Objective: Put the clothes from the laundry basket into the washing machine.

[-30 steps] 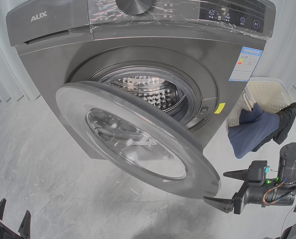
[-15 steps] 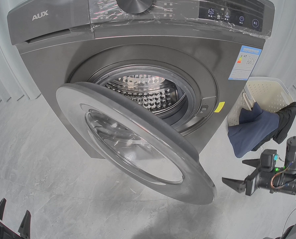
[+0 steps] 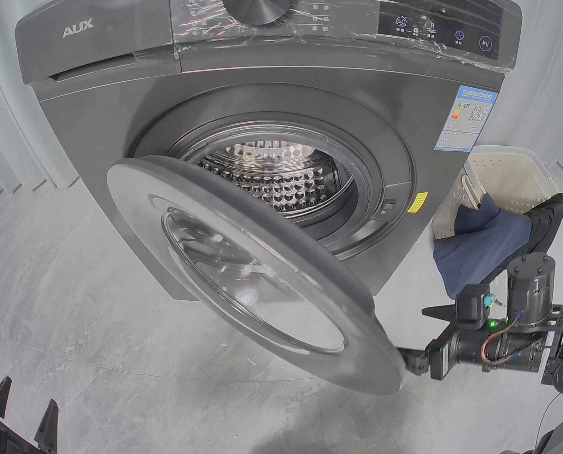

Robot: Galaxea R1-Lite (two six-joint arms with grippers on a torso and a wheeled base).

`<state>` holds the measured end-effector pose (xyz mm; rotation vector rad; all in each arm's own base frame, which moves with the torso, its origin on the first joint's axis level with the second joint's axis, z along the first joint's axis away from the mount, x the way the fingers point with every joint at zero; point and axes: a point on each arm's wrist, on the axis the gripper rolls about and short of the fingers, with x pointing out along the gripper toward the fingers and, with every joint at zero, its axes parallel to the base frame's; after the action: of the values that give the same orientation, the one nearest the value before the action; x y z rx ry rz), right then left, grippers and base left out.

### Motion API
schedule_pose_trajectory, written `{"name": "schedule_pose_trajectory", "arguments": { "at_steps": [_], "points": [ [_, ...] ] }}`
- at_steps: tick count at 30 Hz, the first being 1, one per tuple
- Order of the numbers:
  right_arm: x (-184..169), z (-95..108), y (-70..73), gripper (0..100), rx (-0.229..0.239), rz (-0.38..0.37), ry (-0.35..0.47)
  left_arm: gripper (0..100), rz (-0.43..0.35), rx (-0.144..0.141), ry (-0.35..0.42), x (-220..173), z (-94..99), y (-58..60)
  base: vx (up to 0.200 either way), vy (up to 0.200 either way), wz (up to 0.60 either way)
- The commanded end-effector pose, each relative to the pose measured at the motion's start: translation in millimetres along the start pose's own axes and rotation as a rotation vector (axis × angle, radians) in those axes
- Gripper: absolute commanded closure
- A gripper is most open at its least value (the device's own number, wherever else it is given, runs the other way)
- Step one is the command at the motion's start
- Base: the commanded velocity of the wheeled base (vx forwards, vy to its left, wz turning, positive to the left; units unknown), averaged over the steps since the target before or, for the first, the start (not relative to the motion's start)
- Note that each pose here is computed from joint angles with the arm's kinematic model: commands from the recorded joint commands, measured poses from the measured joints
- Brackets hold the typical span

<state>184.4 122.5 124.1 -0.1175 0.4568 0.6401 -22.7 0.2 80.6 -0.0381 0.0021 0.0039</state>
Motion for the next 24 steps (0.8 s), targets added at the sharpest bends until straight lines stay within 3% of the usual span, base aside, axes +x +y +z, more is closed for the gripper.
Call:
{"name": "schedule_pose_trajectory", "arguments": {
  "at_steps": [1, 7, 11, 14, 17, 23, 24],
  "points": [
    [-13.5, -9.0, 13.4, 0, -0.027, 0.061, 0.007, 0, 0.001, 0.000, 0.002, 0.2, -4.3, 0.2, 0.000, 0.000, 0.00],
    [-8.4, 8.2, 4.6, 0, 0.009, 0.006, -0.048, 0, 0.001, 0.001, 0.002, 0.2, -4.3, 0.2, 0.000, 0.000, 0.00],
    [13.2, 23.9, -10.6, 0, 0.057, -0.098, -0.066, 0, 0.001, 0.001, 0.002, 0.2, -4.3, 0.2, 0.000, 0.000, 0.00],
    [24.8, 29.7, -13.4, 0, 0.073, -0.117, -0.069, 0, 0.001, 0.001, 0.002, 0.2, -4.3, 0.2, 0.000, 0.000, 0.00],
    [55.1, 38.2, -21.5, 0, 0.121, -0.178, -0.063, 0, 0.001, 0.001, 0.002, 0.2, -4.3, 0.2, 0.000, 0.000, 0.00],
    [78.2, 38.3, -19.5, 0, 0.132, -0.168, -0.042, 0, 0.001, 0.001, 0.002, 0.2, -4.3, 0.2, 0.000, 0.000, 0.00],
    [83.5, 34.7, -12.2, 0, 0.122, -0.144, -0.024, 0, 0.001, 0.000, 0.002, 0.2, -4.3, 0.2, 0.000, 0.000, 0.00]
  ]
}}
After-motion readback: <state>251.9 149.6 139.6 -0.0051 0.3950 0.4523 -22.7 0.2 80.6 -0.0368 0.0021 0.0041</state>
